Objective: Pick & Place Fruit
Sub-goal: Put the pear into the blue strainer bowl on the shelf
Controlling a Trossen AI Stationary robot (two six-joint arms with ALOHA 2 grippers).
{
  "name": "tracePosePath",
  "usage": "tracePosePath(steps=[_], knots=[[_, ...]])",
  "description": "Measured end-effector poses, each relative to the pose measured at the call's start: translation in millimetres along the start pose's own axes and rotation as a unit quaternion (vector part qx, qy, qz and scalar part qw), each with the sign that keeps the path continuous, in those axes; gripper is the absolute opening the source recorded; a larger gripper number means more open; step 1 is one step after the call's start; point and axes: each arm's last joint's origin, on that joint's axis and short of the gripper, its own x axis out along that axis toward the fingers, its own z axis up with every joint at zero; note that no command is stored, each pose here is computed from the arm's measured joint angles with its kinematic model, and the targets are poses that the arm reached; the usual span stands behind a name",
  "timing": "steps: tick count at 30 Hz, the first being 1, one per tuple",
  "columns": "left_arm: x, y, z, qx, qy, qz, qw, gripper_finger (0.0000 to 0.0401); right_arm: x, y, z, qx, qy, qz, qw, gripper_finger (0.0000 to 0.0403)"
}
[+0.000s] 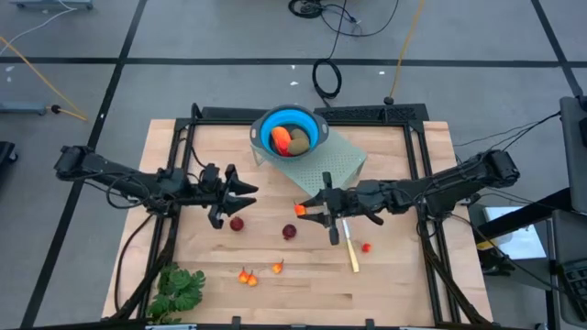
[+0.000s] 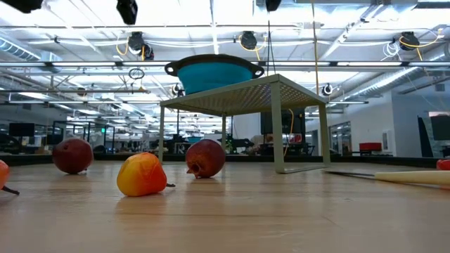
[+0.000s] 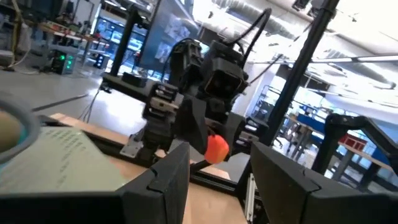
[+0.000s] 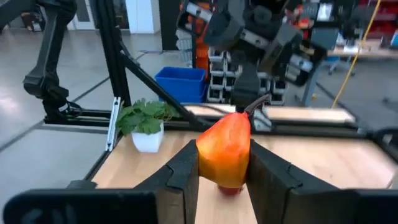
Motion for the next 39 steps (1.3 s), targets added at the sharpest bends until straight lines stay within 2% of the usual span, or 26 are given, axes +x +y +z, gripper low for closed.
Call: tracePosePath(steps=[4, 10, 17, 28, 39], knots=[[13.7, -3.1, 0.0, 0.011, 0.013, -0.011, 1.0, 0.0173, 0.2, -1.3, 2.9, -0.036, -0.014, -0.027, 0.999, 0.0097], [35.4, -6.8, -1.8, 0.013, 0.031, -0.02, 0.999, 0.0173, -0.4, -0.8, 8.7, -0.091, -0.041, -0.028, 0.995, 0.0107], [59.1, -10.9, 0.1, 0.036, 0.036, -0.024, 0.998, 0.0173, -0.3, -1.0, 8.6, -0.105, -0.041, -0.029, 0.993, 0.0099], [85.8, -3.3, 2.7, 0.025, 0.036, -0.003, 0.999, 0.0173, -0.4, -0.8, 8.4, -0.111, -0.041, -0.029, 0.993, 0.01], [102.9, -4.0, 2.2, 0.024, 0.037, -0.007, 0.999, 0.0173, -0.4, -0.8, 8.3, -0.121, -0.04, -0.029, 0.991, 0.01]])
